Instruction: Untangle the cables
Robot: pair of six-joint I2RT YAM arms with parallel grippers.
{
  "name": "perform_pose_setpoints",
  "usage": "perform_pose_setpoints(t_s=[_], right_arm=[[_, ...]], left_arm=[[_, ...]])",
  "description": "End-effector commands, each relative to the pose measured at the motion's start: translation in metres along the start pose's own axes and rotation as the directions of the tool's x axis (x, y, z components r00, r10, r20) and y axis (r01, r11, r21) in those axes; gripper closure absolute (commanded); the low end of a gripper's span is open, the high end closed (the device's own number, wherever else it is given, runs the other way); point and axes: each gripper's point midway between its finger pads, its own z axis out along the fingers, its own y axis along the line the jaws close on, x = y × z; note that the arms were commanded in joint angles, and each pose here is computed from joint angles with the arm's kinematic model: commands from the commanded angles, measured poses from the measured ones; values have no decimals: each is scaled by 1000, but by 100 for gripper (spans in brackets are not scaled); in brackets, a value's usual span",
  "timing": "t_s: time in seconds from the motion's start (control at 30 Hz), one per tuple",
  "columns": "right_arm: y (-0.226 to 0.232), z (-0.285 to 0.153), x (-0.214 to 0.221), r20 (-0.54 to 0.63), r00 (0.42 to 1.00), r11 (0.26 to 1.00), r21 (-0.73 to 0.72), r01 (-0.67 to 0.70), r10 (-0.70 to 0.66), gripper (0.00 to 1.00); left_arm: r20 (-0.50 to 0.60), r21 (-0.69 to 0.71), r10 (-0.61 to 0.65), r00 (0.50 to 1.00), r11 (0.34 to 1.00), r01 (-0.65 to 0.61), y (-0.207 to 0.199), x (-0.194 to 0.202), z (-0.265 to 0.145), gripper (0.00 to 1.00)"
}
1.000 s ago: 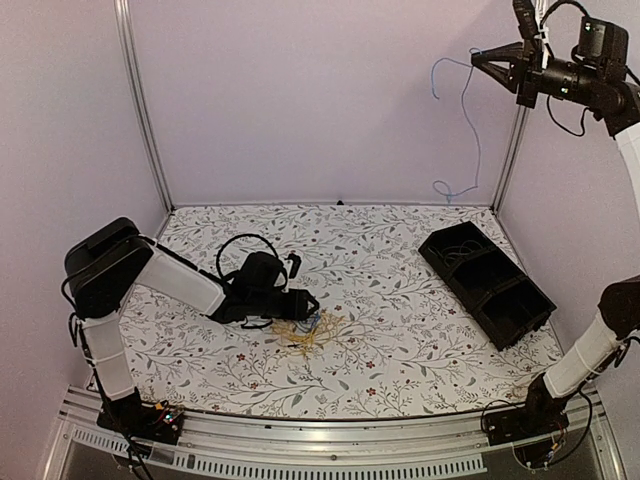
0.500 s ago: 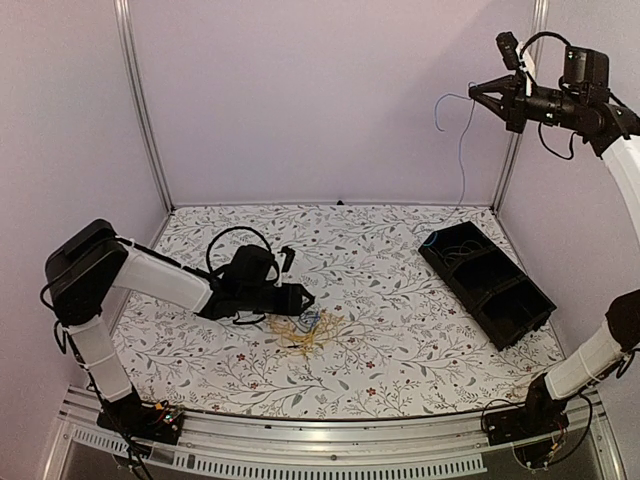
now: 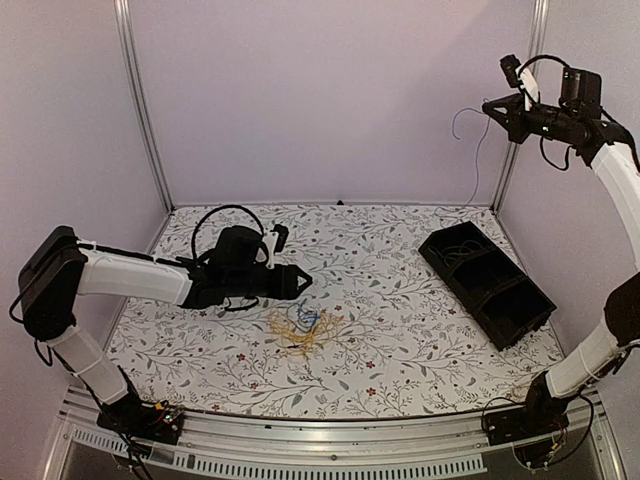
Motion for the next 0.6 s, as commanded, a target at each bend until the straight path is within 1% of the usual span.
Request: perform_pose_setpoints(t_s=[0.0,0.1,0.17,0.23,0.33,0.43,0.57], right_arm=[[-40,4,42,-44,996,994,73,-75,79,100],[-51,10,81,-107,987,990,91,-106,116,100],[-55,20,122,-175,971,985,91,-147,161,100],[-55,30,165,-249,947,979,87,-186,202,100],[-46,38,206,-322,921,976,63,-211,220,100],[-36,37,215,-331,917,974,35,-224,223,100],[-38,26,187,-282,941,982,50,-180,186,100]], left_arm=[[2,-26,5,1000,1000,-4,6,1,-5,40],[-4,-30,3,1000,1000,-3,7,4,-4,40],[-6,-28,3,1000,1000,-3,7,4,-3,40],[-6,-26,1,1000,1000,-1,6,3,-3,40],[-4,-24,2,1000,1000,-2,6,3,-4,40],[-7,-33,2,1000,999,-2,7,4,-4,40],[-12,-38,8,1000,999,-8,8,4,-3,40]])
